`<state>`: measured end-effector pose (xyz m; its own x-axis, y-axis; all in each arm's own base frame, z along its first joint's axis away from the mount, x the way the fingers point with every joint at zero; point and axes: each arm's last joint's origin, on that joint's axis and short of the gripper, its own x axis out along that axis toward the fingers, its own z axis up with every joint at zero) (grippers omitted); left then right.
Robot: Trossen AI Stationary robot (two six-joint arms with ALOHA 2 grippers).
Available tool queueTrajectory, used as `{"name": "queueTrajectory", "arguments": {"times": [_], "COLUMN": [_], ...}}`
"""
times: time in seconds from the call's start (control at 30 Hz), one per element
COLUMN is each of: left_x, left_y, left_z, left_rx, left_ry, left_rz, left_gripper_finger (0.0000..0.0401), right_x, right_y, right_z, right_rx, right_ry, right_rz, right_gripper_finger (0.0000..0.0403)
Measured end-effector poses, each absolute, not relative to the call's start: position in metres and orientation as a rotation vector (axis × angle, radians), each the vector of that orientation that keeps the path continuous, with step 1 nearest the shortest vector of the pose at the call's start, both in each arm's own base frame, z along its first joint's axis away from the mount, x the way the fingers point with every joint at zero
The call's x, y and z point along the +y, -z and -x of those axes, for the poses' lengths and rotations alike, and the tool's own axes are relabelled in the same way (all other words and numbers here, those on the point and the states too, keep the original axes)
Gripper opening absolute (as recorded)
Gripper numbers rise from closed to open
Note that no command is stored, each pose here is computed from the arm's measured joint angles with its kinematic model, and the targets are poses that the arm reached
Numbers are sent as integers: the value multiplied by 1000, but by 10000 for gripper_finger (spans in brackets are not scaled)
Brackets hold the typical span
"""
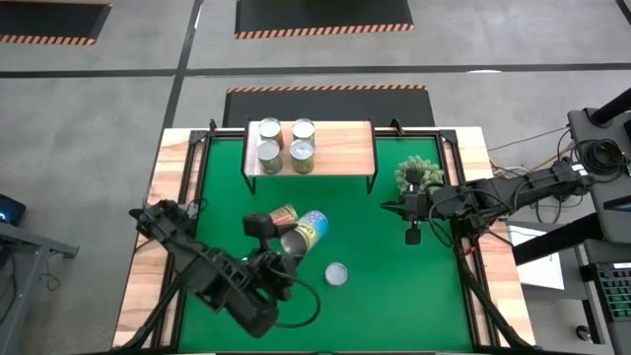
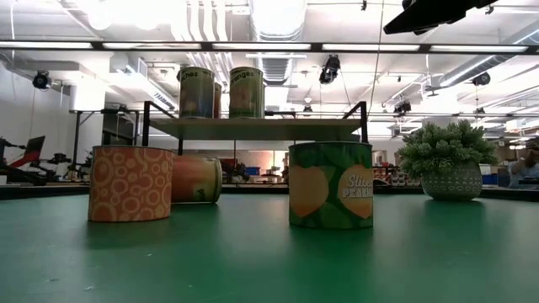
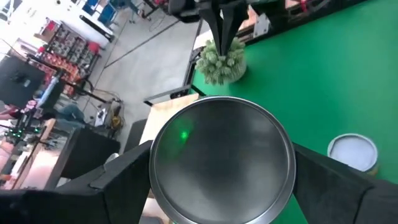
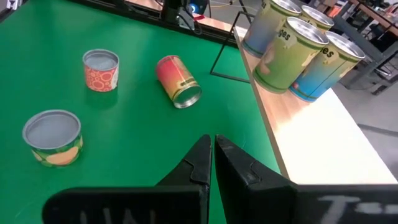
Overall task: Pick and place cans onto a shelf
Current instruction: Put the canned cherries on the shelf
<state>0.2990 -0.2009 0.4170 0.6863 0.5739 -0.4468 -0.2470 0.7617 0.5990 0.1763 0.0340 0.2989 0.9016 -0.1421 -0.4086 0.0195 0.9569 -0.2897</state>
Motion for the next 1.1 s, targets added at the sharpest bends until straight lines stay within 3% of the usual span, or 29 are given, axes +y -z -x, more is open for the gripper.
{"name": "queueTrajectory", "arguments": {"times": [0.3, 0.43, 0.67, 0.83, 1.1], "left_x": [-201, -187, -137, -106, -86], "left_y": [-410, -398, -339, -291, -257], "left_z": [-298, -310, -349, -381, -385], "left_rx": [773, 822, 1056, 1156, 1192], "left_ry": [-410, -462, -544, -370, -411], "left_rz": [-282, -244, -168, -20, -23], "left_gripper_finger": [315, 315, 315, 315, 315], "right_x": [34, 34, 33, 33, 33], "right_y": [-300, -300, -302, -304, -304], "right_z": [-175, -175, -174, -172, -171], "right_rx": [436, 433, 415, 405, 408], "right_ry": [84, 83, 82, 82, 83], "right_rz": [290, 294, 302, 300, 296], "right_gripper_finger": [9, 9, 9, 9, 9]}}
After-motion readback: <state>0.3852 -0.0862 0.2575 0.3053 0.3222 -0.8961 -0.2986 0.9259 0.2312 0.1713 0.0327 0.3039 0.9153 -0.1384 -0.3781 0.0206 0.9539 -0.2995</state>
